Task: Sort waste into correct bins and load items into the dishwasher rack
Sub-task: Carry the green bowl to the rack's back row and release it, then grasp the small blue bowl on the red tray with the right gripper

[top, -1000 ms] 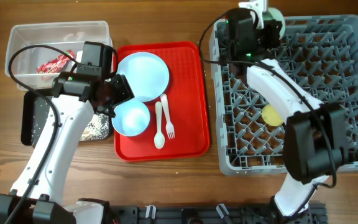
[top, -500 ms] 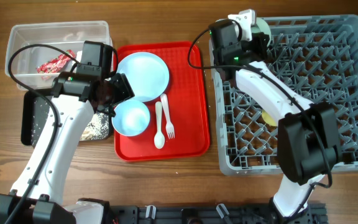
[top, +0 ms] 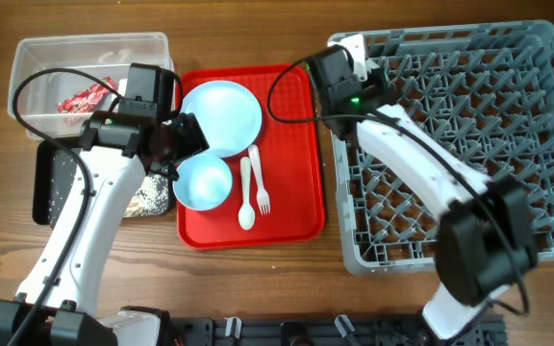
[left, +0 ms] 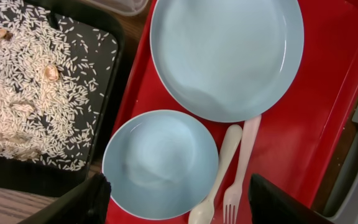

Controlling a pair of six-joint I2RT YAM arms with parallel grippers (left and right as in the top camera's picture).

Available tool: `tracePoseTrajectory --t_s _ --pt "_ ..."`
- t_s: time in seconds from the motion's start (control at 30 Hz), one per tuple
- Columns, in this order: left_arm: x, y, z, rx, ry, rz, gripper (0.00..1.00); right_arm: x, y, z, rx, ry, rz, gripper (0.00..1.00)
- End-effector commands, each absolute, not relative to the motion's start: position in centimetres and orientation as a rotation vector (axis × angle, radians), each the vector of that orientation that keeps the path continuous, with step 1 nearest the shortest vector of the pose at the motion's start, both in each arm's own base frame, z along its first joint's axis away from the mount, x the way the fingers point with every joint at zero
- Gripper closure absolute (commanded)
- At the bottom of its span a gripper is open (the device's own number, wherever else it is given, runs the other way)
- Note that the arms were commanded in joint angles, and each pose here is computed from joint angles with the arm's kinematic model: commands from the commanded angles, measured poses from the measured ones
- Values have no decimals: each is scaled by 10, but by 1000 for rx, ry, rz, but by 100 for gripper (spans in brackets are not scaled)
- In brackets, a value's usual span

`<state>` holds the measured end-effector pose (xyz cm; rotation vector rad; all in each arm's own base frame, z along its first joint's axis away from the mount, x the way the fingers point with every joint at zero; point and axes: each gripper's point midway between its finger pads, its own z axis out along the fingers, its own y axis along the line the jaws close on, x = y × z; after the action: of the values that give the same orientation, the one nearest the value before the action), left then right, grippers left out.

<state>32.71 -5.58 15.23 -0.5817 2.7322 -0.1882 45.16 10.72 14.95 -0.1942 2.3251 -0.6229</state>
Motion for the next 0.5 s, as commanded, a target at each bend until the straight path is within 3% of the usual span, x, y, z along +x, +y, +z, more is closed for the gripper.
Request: tracePoseTrajectory --t_s 0.0,0.1,0.2,0.37,0.4,0.47 --pt "327 -52 157 -600 2709 -174 27 432 134 193 -224 2326 -305 36" --pt "327 -51 156 -596 2712 -172 26 409 148 204 -287 2370 -139 32" --pt "318 -48 155 -580 2746 -150 24 374 195 205 -440 2446 258 32" --pt "299 -2 172 -773 2688 -118 23 335 259 190 -509 2554 715 31" --pt "295 17 180 -852 2640 -109 14 329 269 183 -518 2581 726 30" --pt "289 39 186 -947 2590 -94 7 316 289 167 -574 2620 736 29"
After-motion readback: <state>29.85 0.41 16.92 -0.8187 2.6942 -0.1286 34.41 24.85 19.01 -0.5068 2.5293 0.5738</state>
